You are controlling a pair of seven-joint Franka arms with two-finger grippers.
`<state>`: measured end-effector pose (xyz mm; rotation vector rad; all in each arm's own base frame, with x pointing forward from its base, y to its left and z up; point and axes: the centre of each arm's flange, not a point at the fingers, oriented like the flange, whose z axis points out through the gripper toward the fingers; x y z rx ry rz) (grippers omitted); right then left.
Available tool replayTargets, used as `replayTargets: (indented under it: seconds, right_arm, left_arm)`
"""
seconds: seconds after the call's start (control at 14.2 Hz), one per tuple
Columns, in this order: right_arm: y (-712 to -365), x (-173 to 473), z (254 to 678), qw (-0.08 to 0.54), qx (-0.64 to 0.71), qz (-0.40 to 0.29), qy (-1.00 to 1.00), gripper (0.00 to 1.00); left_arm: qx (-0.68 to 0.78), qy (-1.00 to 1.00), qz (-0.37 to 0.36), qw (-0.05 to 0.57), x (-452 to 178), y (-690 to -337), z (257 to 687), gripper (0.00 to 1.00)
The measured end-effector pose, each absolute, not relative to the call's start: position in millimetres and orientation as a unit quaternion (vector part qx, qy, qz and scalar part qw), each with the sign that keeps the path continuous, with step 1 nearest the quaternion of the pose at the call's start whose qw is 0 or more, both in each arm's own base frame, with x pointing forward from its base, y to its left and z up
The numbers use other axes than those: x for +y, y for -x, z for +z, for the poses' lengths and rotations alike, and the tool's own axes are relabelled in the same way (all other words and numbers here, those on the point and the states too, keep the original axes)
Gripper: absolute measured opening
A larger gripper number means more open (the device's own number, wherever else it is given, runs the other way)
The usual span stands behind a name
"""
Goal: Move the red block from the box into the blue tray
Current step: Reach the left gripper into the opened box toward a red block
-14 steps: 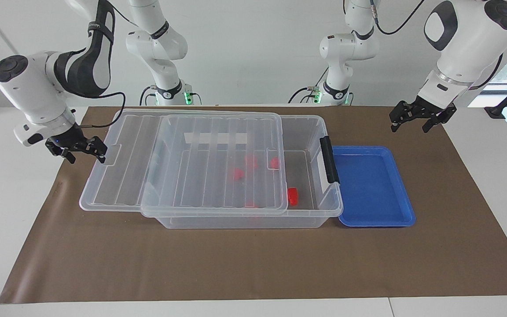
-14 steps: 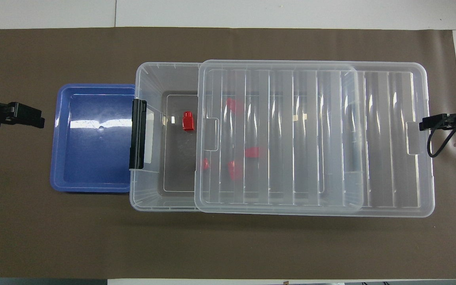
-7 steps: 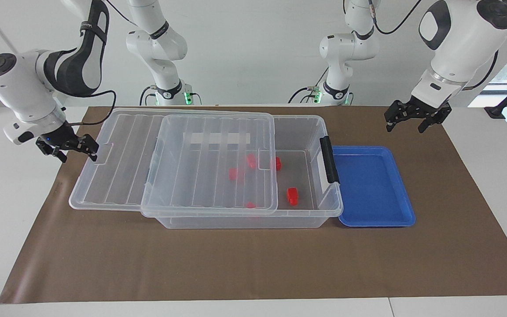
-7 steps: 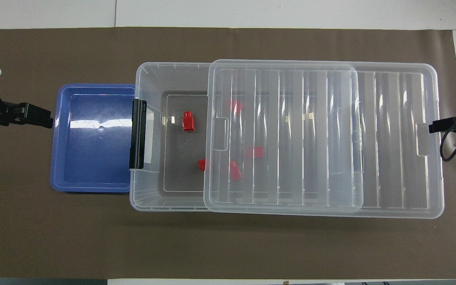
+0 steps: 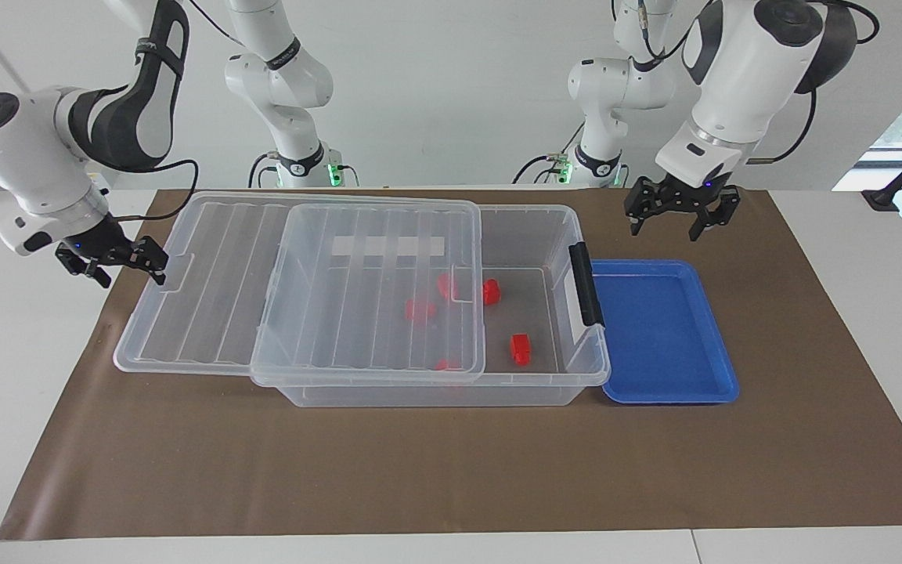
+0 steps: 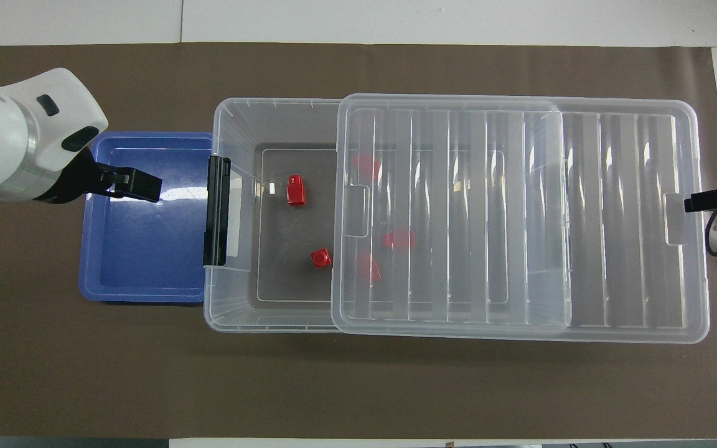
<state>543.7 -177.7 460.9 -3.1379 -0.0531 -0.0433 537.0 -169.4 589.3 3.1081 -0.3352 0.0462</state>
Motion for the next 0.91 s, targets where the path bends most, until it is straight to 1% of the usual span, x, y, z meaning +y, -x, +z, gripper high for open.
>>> replayTargets:
  seconds: [0.21, 0.49, 0.7, 0.91]
  right_arm:
    - [-542.5, -181.3, 460.9, 0.001, -0.015, -0.014, 1.0, 1.0]
    - [-542.5, -181.3, 460.9, 0.001, -0.015, -0.014, 1.0, 1.0]
    - [-541.6, -184.2, 460.9, 0.001, -0.024, -0.014, 1.0, 1.0]
    - [-539.5, -190.7, 461.2, 0.001, -0.024, -0.014, 1.0, 1.0]
  left_arm:
    - [-0.104, -0.994, 0.034, 0.015, -217.0, -525.4, 580.1, 1.0]
    - [-0.107, -0.993, 0.051, 0.024, -259.5, -513.7, 559.7, 1.0]
    - [-0.1, -0.993, 0.048, 0.027, -288.4, -513.3, 530.5, 1.0]
    - [-0.093, -0.994, 0.042, 0.027, -306.8, -522.6, 495.5, 1.0]
